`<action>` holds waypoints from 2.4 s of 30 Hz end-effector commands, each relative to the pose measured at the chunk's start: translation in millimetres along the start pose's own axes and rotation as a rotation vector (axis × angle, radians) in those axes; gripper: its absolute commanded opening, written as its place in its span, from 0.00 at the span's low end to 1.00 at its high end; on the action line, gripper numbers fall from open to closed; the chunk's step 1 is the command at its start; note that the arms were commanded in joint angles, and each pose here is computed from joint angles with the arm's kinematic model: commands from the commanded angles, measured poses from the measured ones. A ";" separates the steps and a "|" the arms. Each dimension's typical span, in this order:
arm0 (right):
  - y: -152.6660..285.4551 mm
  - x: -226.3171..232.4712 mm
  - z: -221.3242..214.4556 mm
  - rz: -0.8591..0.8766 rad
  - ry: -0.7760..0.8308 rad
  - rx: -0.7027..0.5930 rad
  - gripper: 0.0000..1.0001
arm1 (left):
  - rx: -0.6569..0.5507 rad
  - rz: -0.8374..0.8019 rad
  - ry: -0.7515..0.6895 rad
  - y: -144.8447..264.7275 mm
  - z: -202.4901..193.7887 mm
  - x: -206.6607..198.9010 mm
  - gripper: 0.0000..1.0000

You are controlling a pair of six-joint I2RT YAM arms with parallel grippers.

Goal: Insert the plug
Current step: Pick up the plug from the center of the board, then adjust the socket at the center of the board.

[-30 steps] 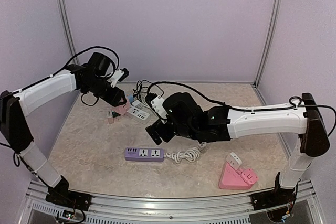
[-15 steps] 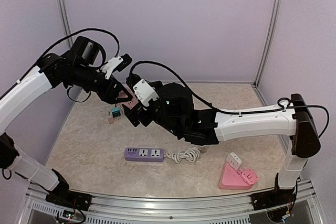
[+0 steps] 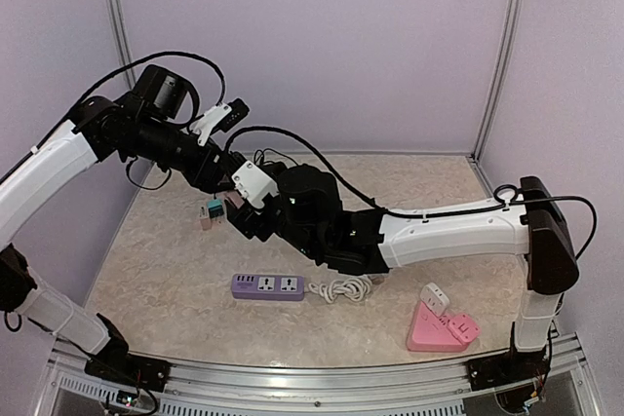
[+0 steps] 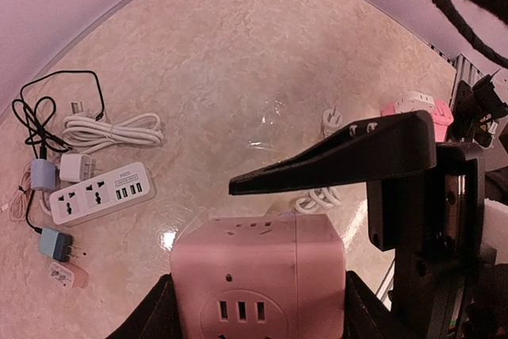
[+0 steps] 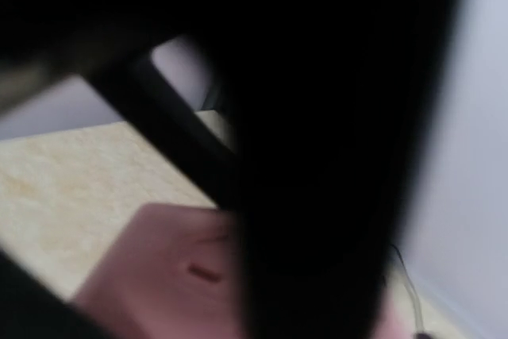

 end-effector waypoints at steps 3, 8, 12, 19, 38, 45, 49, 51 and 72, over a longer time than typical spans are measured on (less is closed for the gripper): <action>-0.3 -13.6 1.7 -0.075 -0.060 0.017 0.45 | -0.033 -0.016 -0.007 3.4 9.6 -4.7 0.00; 10.0 -20.2 10.7 -0.053 -0.134 0.036 0.04 | -0.021 -0.015 -0.017 3.9 7.1 -4.5 0.00; 30.5 -16.9 17.6 0.144 -0.256 0.116 0.00 | 0.066 0.009 -0.129 32.7 1.2 -7.8 0.98; 125.1 23.5 20.6 0.834 -0.512 0.312 0.00 | 0.017 0.144 -0.147 97.3 -15.6 28.2 0.99; 166.8 15.4 33.7 0.880 -0.700 0.398 0.00 | 0.297 0.063 -0.506 -30.4 -186.3 20.8 0.99; 155.1 -73.5 -45.8 0.046 -0.840 0.678 0.00 | 0.311 0.025 -0.730 -90.3 -190.2 11.6 0.99; 167.3 -81.2 -50.7 -0.036 -0.885 0.608 0.00 | 0.406 0.021 -0.734 -123.0 -198.9 18.8 0.99; 172.7 -84.3 -60.5 -0.068 -0.894 0.601 0.00 | 0.419 0.013 -0.738 -133.3 -199.5 20.0 0.99; 192.9 -79.3 -75.1 0.017 -0.839 0.566 0.00 | 0.630 -0.099 -0.712 -160.9 -252.9 -26.5 0.61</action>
Point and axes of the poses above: each gripper's point midway between its finger pads, its own y axis back along the fingers, its own x axis along the line the jaws close on, z = x × y, the point moved 1 cm from there along y, back along the fingers, and after that the axes turned 2 degrees about y, right-handed, at the moved point
